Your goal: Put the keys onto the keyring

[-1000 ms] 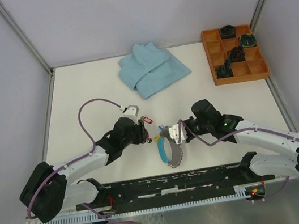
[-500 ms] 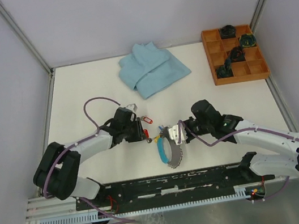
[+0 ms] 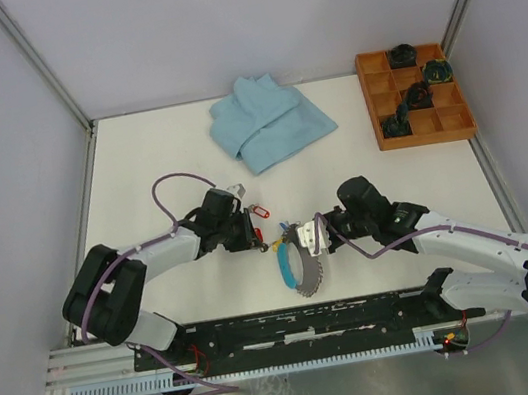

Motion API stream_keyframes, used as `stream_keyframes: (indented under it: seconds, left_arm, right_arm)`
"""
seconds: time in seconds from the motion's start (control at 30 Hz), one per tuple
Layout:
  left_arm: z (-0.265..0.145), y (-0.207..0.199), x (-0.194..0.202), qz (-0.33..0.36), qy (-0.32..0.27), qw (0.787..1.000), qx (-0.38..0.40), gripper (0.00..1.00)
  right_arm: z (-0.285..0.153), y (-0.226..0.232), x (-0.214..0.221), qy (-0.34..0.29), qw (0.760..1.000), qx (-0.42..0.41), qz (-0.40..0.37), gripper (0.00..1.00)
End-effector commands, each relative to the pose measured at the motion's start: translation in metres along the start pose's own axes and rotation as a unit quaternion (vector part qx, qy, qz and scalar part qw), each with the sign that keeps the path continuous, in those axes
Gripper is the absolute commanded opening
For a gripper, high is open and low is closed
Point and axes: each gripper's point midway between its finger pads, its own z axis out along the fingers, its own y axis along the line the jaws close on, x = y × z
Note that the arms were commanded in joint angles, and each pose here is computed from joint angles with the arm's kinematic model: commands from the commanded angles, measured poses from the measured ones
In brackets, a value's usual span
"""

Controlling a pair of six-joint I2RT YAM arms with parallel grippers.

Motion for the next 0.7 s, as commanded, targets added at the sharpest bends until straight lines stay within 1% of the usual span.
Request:
stream_keyframes:
  seconds: [0.0,0.27,0.47,0.6,0.67]
  left_arm:
    - [0.004,-0.003,-0.004,-0.015,0.002,1.0,0.004,0.24]
    - [0.007,-0.001,-0.005,-0.017,0.0,1.0,0.001,0.18]
    - [0.004,-0.002,-0.009,-0.011,-0.007,1.0,-0.001,0.08]
    - [-0.002,-0.003,-0.016,0.007,-0.017,1.0,-0.004,0.03]
    - [-0.006,-0.004,-0.022,0.023,-0.029,0.999,-0.003,0.03]
  right_arm:
    - [-0.006,-0.024,-0.022,-0.023,0.999,0.031,-0.025,0.01]
    - [-0.007,-0.024,-0.022,-0.021,0.999,0.031,-0.026,0.01]
    - [-0.008,-0.024,-0.023,-0.021,0.999,0.031,-0.027,0.01]
    - [-0.008,-0.024,-0.023,-0.02,0.999,0.03,-0.027,0.01]
    - [-0.008,-0.024,-0.023,-0.02,0.999,0.03,-0.028,0.01]
